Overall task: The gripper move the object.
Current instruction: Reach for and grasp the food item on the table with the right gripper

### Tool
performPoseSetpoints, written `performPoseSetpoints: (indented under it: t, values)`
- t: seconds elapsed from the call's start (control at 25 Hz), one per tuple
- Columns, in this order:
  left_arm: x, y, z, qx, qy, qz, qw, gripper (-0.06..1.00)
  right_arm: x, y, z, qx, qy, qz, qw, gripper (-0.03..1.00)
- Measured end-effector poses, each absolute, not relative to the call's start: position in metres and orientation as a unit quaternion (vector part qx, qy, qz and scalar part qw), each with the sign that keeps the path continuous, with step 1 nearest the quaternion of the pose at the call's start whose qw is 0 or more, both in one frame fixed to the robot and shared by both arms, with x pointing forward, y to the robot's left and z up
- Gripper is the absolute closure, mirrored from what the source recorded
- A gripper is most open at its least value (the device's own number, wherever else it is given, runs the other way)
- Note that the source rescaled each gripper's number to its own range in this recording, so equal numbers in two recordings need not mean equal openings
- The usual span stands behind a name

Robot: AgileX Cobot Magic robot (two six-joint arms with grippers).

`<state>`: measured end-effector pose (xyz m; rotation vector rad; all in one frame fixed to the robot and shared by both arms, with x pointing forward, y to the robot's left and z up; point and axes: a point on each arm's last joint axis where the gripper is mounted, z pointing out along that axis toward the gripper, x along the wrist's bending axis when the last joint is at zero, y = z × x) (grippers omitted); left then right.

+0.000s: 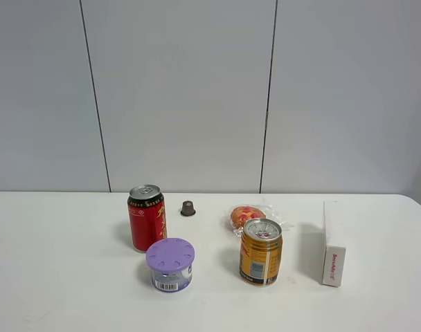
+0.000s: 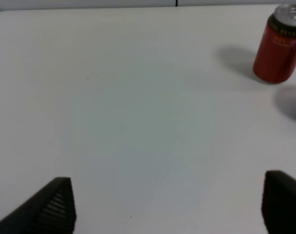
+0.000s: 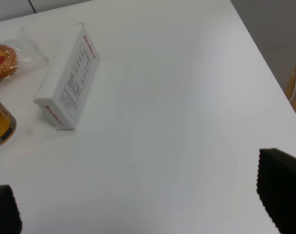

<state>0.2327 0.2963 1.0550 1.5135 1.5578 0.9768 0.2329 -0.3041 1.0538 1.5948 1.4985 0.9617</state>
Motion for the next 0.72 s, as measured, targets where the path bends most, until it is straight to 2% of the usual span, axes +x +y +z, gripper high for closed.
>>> performPoseSetpoints:
  t: [0.16, 0.36, 0.52, 0.72]
  values:
    - [0.233, 0.296, 1.055, 0.590, 0.607, 0.381, 0.371, -0.06, 0.244, -0.303, 1.061, 0.624, 0.588, 0.368, 0.359, -0.03]
    - [0.233, 0.296, 1.055, 0.590, 0.607, 0.381, 0.371, -0.06, 0.275, -0.295, 1.105, 0.602, 0.566, 0.437, 0.354, -0.03]
    - [0.233, 0.296, 1.055, 0.590, 0.607, 0.381, 0.371, -0.06, 0.316, -0.286, 1.123, 0.597, 0.590, 0.441, 0.318, -0.03]
    - [0.233, 0.296, 1.055, 0.590, 0.607, 0.381, 0.371, -0.06, 0.384, -0.269, 1.119, 0.571, 0.670, 0.403, 0.251, -0.03]
